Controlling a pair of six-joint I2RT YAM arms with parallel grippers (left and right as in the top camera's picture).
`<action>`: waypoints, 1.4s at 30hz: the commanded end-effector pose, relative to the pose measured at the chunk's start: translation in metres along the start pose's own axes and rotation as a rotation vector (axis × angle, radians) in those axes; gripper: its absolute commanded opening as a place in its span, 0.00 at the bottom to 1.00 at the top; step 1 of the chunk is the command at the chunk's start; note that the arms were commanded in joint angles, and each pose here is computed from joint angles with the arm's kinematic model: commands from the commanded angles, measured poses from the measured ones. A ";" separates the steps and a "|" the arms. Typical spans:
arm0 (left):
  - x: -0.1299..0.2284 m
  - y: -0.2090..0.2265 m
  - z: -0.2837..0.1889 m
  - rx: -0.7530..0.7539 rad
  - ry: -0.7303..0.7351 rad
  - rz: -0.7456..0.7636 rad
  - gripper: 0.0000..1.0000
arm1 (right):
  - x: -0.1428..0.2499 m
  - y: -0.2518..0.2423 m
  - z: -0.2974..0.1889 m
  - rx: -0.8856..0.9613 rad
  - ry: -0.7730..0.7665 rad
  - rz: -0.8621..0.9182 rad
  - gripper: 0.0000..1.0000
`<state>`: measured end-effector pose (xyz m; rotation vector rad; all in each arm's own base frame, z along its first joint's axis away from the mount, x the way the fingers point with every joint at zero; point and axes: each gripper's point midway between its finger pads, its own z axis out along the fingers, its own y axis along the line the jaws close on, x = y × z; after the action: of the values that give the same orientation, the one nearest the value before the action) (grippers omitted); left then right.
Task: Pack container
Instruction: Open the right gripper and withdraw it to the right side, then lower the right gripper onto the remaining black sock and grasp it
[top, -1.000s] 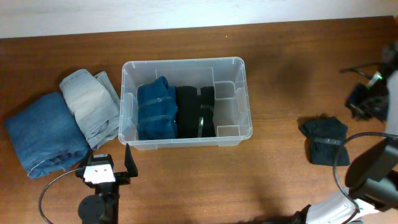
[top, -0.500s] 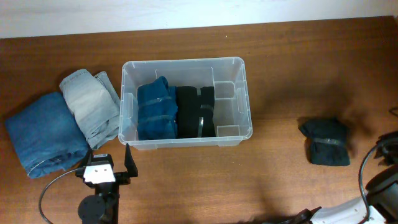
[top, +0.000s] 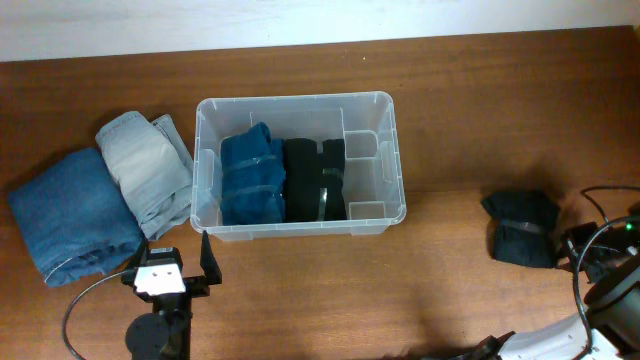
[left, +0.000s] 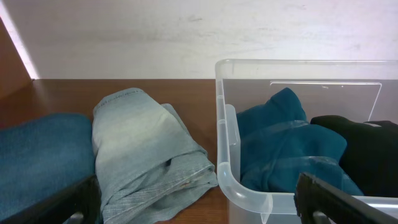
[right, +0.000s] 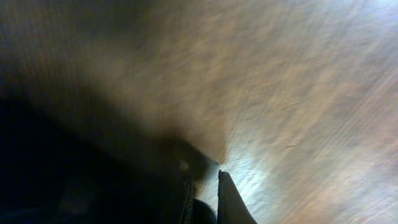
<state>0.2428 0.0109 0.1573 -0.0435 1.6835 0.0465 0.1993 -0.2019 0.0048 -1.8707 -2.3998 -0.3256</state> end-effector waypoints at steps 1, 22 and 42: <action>0.001 0.000 0.000 0.005 -0.001 0.015 0.99 | 0.014 0.014 -0.001 -0.014 0.021 -0.062 0.08; 0.001 0.000 0.000 0.005 -0.001 0.015 0.99 | 0.023 0.028 -0.022 -0.044 0.026 -0.256 0.04; 0.001 0.000 0.000 0.005 -0.001 0.015 0.99 | 0.024 0.070 -0.055 -0.273 -0.125 -0.450 0.99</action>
<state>0.2428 0.0109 0.1571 -0.0435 1.6838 0.0465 0.2533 -0.1901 0.0790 -1.5021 -2.9820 -0.5290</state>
